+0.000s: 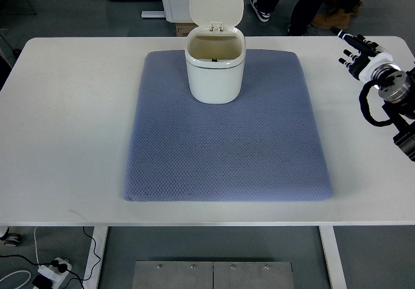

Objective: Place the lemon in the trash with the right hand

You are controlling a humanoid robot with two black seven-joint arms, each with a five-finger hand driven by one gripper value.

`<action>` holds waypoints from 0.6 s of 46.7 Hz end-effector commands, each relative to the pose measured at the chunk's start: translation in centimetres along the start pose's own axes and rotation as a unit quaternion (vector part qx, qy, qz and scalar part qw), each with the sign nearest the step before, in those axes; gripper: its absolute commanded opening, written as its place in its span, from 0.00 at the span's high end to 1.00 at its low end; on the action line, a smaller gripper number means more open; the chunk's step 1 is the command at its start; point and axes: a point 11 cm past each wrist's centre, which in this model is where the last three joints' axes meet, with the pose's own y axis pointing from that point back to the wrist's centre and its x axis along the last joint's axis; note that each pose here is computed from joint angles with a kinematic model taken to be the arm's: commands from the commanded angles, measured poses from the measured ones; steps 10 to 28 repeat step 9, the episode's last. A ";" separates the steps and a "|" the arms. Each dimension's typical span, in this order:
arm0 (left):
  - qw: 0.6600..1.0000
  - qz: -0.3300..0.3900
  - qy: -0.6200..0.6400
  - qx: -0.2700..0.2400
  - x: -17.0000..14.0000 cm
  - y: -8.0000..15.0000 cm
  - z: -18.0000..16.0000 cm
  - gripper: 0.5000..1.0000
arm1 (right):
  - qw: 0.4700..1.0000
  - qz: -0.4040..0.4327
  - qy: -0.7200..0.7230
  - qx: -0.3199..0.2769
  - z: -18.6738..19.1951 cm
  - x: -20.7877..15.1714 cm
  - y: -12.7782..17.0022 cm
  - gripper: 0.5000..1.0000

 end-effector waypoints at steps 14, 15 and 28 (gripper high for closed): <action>1.000 0.000 0.000 -0.001 0.0 0.0 0.1 0.00 | 1.000 -0.011 -0.007 0.003 0.2 0.0 0.0 0.00; 1.000 0.000 0.000 -0.001 0.0 0.0 0.1 0.00 | 1.000 -0.011 -0.007 0.003 0.2 0.0 0.0 0.00; 1.000 0.000 0.000 -0.001 0.0 0.0 0.1 0.00 | 1.000 -0.011 -0.007 0.003 0.2 0.0 0.0 0.00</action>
